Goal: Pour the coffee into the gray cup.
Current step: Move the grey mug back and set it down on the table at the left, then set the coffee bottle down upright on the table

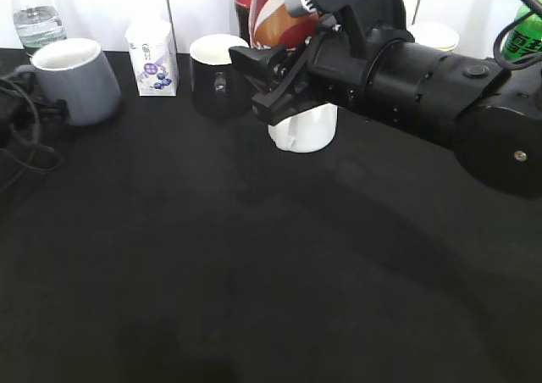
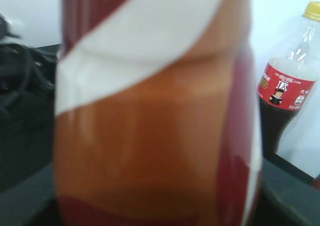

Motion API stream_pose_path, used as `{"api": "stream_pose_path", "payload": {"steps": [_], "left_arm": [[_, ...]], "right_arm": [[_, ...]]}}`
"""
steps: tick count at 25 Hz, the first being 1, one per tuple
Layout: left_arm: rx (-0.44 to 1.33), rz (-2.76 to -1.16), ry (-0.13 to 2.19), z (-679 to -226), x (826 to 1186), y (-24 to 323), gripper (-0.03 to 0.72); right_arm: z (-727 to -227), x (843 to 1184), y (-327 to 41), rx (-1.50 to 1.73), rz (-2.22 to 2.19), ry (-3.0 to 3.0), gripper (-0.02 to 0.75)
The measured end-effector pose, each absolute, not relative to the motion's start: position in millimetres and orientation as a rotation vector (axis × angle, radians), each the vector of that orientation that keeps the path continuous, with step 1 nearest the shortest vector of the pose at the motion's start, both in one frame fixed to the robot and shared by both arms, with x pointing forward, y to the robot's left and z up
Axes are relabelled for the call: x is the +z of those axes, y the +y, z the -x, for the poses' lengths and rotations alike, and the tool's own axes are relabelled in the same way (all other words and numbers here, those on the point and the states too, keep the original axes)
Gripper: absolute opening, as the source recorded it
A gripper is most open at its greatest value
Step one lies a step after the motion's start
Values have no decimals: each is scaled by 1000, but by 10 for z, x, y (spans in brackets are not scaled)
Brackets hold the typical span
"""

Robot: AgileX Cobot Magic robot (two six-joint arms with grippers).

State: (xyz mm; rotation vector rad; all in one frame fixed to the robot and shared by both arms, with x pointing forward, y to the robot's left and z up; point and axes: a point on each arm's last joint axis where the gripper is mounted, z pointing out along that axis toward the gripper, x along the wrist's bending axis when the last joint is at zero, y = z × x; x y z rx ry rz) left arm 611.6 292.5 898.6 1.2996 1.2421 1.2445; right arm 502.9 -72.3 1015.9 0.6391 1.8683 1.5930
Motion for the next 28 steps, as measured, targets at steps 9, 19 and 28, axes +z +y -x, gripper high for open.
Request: {"api": "stream_pose_path", "payload": {"steps": [9, 19, 28], "left_arm": [[1237, -1298, 1245, -6171, 8821, 2921, 145], [1203, -1353, 1300, -5514, 8896, 2951, 311], [1148, -1306, 1126, -4673, 9745, 2862, 309]], "right_arm": [[-5029, 10159, -723, 1594, -640, 1868, 527], [-5029, 10159, -723, 1594, -640, 1868, 527], [-5398, 10317, -1338, 1519, -915, 1632, 527]]}}
